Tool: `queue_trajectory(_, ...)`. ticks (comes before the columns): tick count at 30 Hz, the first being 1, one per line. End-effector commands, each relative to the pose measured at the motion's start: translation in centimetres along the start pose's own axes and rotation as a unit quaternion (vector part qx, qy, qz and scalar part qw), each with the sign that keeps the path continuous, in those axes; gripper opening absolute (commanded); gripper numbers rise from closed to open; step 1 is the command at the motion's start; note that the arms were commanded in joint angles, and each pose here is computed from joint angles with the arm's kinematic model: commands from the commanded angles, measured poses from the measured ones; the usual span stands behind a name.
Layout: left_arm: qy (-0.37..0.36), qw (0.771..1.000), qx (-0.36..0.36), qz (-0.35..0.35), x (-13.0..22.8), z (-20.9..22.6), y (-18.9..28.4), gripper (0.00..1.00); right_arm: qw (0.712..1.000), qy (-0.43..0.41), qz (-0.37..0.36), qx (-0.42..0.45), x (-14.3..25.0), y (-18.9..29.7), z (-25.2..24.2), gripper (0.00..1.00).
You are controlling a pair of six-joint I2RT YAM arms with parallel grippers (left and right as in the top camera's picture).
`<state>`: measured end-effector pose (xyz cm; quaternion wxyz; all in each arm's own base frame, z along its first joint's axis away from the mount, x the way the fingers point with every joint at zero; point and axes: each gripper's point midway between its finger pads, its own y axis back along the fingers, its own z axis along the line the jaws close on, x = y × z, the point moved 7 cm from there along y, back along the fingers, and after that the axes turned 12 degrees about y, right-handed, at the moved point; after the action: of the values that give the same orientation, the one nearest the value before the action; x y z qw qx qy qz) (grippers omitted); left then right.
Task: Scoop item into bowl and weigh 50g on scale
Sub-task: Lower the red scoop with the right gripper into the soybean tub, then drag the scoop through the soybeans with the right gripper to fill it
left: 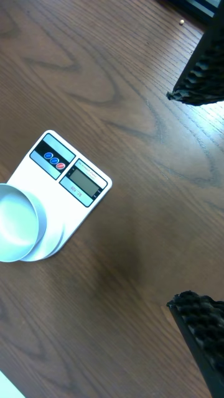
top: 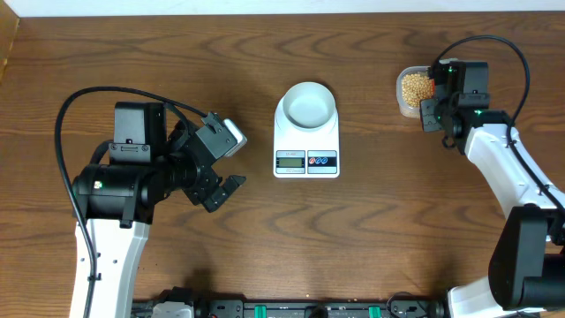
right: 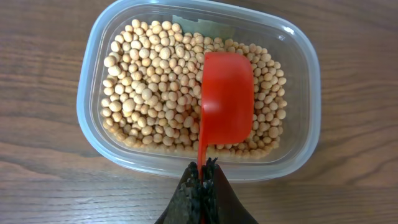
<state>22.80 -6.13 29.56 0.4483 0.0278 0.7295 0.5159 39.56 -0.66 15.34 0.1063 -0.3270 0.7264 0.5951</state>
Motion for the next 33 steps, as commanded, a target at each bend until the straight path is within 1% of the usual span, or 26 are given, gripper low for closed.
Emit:
queue_trajectory(1,0.001,1.0,0.002,-0.015,-0.5,-0.2,0.7,0.98,0.998,-0.044,-0.015,-0.033,-0.5,0.3,-0.2,0.01)
queue_trajectory(4,0.001,1.0,0.002,-0.015,-0.5,-0.2,0.7,0.98,0.996,-0.067,-0.018,-0.051,-0.4,0.3,-0.2,0.01)
queue_trajectory(12,0.001,1.0,0.002,-0.015,-0.5,-0.2,0.7,0.98,0.992,-0.104,-0.012,-0.065,-0.1,0.3,-0.4,0.01)
queue_trajectory(17,0.001,1.0,0.002,-0.015,-0.5,-0.2,0.7,0.98,0.986,-0.134,-0.017,-0.094,0.1,0.3,-0.7,0.01)
queue_trajectory(18,0.001,1.0,0.002,-0.015,-0.5,-0.2,0.7,0.98,0.983,-0.151,-0.018,-0.101,0.2,0.4,-1.0,0.01)
queue_trajectory(26,0.001,1.0,0.002,-0.015,-0.5,-0.2,0.7,0.98,0.975,-0.199,-0.01,-0.097,1.0,0.2,-2.4,0.01)
queue_trajectory(29,0.001,1.0,0.002,-0.015,-0.5,-0.2,0.7,0.98,0.974,-0.204,-0.005,-0.102,1.2,-0.4,-2.2,0.01)
queue_trajectory(33,0.001,1.0,0.002,-0.015,-0.5,-0.2,0.7,0.98,0.968,-0.208,0.001,-0.143,1.5,-1.5,-1.1,0.01)
